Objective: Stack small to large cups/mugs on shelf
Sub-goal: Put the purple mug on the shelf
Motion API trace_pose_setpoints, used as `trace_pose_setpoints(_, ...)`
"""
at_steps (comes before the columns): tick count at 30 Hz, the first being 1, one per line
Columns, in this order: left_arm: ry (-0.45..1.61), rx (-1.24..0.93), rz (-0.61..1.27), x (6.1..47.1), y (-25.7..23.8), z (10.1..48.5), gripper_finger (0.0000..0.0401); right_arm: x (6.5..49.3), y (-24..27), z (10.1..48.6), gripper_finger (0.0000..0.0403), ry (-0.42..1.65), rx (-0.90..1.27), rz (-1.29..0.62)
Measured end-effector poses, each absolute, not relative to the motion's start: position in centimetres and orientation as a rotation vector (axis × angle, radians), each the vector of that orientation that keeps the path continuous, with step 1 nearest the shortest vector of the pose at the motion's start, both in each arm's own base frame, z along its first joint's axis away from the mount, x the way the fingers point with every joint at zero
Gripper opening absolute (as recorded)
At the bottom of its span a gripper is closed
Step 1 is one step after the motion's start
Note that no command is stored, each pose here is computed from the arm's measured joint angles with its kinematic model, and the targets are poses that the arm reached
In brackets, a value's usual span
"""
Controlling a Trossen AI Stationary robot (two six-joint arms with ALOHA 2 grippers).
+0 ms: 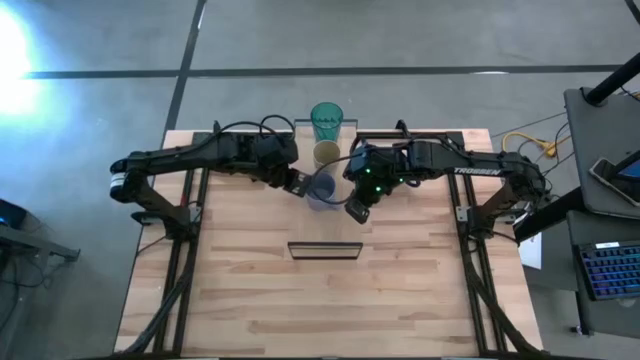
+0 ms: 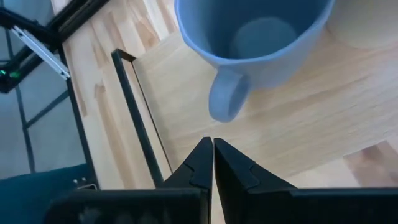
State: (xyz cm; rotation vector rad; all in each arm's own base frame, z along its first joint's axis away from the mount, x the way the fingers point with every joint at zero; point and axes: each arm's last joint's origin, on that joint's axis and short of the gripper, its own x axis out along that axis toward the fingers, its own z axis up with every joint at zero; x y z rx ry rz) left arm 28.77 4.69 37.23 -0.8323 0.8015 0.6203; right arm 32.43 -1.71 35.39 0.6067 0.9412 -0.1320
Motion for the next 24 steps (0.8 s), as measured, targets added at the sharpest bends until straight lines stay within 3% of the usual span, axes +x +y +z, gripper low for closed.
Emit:
trace_pose_setpoints(10, 0.909, -0.674, 0.573, 27.8, 4.7, 34.8, 0.0073, 33.4, -0.6, 36.0, 0.0008, 0.839, 0.751, -0.152)
trace_pose_setpoints(24, 0.842, -0.584, 0.496, 27.7, 4.6, 33.7, 0.0073, 35.0, 0.9, 34.6, 0.0008, 0.83, 0.855, -0.257)
